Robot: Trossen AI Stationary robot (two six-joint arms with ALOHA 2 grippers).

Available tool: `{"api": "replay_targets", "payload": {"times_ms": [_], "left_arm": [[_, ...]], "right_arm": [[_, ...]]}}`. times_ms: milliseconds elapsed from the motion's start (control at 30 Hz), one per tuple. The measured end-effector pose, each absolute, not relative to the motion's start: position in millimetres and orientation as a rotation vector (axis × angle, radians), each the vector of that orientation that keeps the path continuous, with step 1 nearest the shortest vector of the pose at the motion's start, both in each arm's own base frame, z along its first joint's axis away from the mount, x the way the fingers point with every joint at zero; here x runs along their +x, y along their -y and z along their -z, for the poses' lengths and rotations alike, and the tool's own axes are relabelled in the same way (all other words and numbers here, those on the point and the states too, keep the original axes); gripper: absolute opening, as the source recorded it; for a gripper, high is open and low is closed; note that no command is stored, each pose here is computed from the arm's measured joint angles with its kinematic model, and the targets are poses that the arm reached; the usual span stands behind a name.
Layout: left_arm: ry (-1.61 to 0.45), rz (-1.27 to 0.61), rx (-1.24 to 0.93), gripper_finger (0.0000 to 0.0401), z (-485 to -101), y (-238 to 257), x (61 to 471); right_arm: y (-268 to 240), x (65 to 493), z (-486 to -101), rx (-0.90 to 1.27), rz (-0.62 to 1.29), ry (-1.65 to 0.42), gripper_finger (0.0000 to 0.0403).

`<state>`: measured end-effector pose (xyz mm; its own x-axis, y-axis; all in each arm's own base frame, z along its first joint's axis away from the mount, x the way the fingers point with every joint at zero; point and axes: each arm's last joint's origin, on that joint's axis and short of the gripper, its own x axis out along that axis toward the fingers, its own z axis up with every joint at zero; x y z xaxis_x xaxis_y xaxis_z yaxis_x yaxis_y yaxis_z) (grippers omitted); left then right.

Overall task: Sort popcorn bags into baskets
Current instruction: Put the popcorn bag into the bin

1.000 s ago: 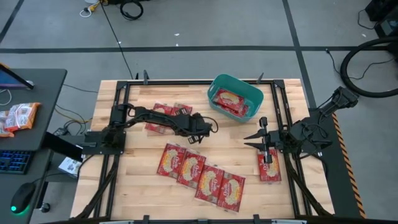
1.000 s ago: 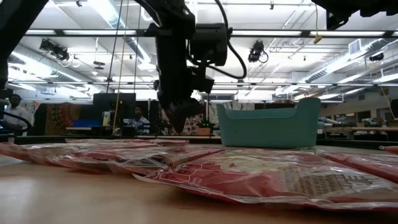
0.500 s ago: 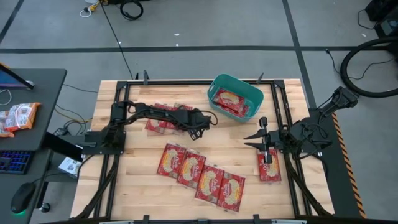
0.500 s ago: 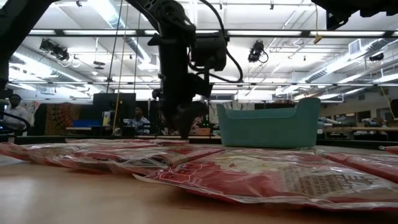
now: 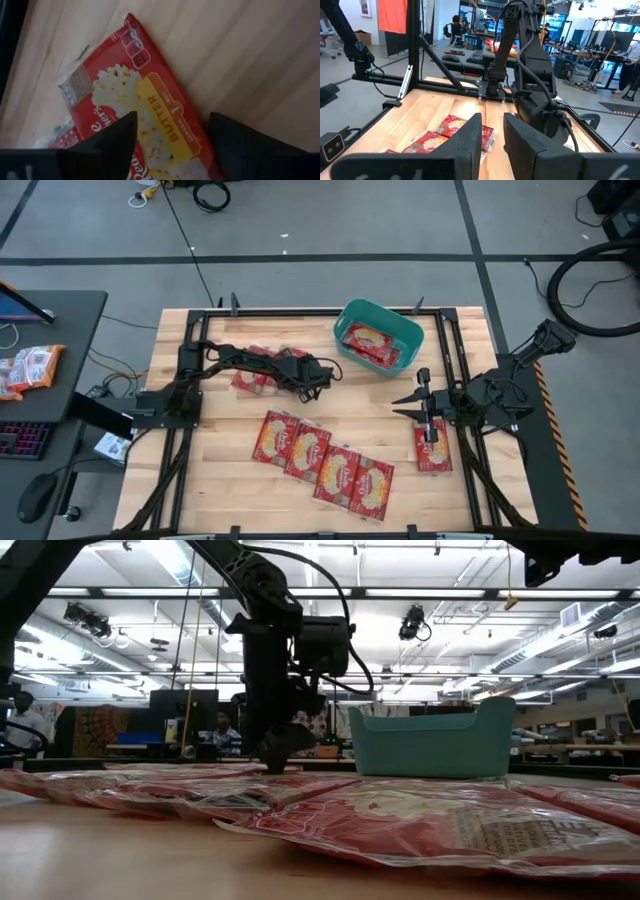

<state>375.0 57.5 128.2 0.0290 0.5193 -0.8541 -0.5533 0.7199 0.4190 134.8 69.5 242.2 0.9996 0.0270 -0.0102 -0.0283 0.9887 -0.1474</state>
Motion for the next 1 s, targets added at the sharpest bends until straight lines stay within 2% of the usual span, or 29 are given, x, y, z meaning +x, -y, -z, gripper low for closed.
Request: {"api": "replay_targets", "payload": {"times_ms": [233, 533, 733, 1000], "left_arm": [[-1.345, -0.812, -0.072, 0.0169, -125, -63, 369], [-1.412, -0.762, -0.009, 0.0018, -124, -59, 366], [-1.469, -0.698, 0.053, 0.0007, -135, -51, 369], [-1.357, -0.591, 0.079, 0.0003, -189, -38, 380]], "right_arm": [[-70, 135, -242, -0.148, -0.029, -0.008, 0.0086], [-70, 135, -242, -0.149, -0.030, -0.009, 0.0086], [-70, 135, -242, -0.150, -0.030, -0.009, 0.0086], [-70, 135, -242, -0.155, -0.030, -0.012, 0.0086]]}}
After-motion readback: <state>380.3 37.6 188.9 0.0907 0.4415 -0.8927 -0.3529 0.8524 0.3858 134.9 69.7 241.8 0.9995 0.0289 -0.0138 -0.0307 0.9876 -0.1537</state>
